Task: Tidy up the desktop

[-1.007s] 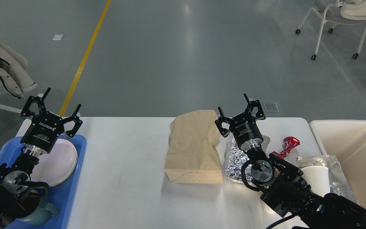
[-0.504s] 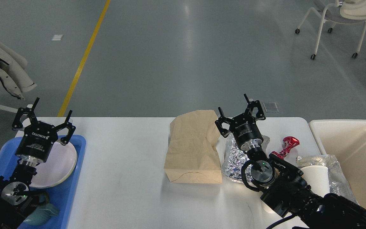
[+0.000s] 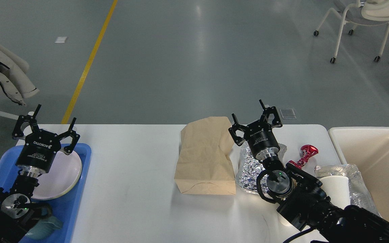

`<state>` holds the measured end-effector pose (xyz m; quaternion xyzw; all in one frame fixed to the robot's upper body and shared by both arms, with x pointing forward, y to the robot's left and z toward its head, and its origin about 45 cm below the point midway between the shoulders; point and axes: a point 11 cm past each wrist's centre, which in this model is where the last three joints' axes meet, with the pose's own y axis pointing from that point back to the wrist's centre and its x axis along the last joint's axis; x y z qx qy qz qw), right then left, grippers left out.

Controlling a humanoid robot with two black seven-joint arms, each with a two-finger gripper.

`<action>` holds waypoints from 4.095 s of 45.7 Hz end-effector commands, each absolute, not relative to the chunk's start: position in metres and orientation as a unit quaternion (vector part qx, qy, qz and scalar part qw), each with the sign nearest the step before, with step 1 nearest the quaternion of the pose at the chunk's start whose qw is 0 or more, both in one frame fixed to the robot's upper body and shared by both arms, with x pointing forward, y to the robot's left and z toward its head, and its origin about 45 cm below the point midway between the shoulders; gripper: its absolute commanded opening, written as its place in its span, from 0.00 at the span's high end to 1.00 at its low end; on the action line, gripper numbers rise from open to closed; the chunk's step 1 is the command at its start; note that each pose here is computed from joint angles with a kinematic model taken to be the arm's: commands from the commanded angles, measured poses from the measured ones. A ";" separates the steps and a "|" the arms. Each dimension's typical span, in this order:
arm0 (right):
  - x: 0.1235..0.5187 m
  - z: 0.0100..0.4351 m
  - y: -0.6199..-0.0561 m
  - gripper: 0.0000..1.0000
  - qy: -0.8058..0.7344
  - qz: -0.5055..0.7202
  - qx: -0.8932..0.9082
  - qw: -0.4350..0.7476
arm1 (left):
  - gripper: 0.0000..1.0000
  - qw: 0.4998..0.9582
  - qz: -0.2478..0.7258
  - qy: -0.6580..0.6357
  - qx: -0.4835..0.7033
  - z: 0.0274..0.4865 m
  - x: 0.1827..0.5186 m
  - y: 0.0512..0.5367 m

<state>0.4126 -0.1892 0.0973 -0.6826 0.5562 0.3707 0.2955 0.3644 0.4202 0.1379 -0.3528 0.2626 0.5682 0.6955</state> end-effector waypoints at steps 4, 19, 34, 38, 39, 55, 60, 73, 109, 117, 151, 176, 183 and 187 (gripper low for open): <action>0.413 0.097 -0.190 0.00 0.557 0.371 -0.682 0.296 | 0.03 0.696 0.568 0.262 -0.353 0.138 0.365 0.420; 0.419 0.107 -0.184 0.00 0.548 0.368 -0.685 0.308 | 0.03 0.696 0.568 0.262 -0.353 0.138 0.365 0.420; 0.472 0.229 -0.232 0.00 0.476 0.276 -0.714 0.432 | 0.03 0.695 0.568 0.263 -0.353 0.138 0.364 0.420; 0.481 0.251 -0.239 0.00 0.470 0.257 -0.719 0.444 | 0.03 0.696 0.568 0.262 -0.353 0.138 0.365 0.420; 0.482 0.254 -0.243 0.00 0.472 0.253 -0.719 0.443 | 0.03 0.695 0.568 0.263 -0.353 0.138 0.364 0.420; 0.477 0.246 -0.308 0.00 0.527 0.219 -0.705 0.421 | 0.03 0.695 0.568 0.263 -0.354 0.138 0.364 0.420; 0.473 0.234 -0.305 0.00 0.532 0.228 -0.703 0.413 | 0.03 0.695 0.568 0.263 -0.354 0.138 0.364 0.420; 0.454 0.192 -0.333 0.00 0.590 0.251 -0.654 0.401 | 0.03 0.695 0.569 0.262 -0.354 0.138 0.364 0.421; 0.459 0.388 -0.141 0.00 0.075 -0.234 -0.756 -0.606 | 0.03 0.695 0.568 0.263 -0.353 0.138 0.364 0.420; 0.401 0.394 -0.163 0.00 -0.017 -0.164 -0.715 -0.680 | 0.03 0.695 0.568 0.263 -0.353 0.138 0.364 0.420; 0.375 0.362 -0.191 0.00 0.116 -0.113 -0.724 -0.670 | 0.03 0.695 0.568 0.263 -0.353 0.138 0.364 0.420; 0.397 0.198 -0.097 0.00 0.094 -0.156 -0.748 -0.639 | 0.03 0.695 0.568 0.263 -0.353 0.138 0.364 0.420; 0.390 0.174 -0.104 0.00 0.107 -0.149 -0.746 -0.641 | 0.03 0.695 0.568 0.263 -0.353 0.138 0.364 0.420; 0.385 0.160 -0.108 0.00 0.120 -0.144 -0.744 -0.642 | 0.03 0.695 0.568 0.263 -0.353 0.138 0.364 0.420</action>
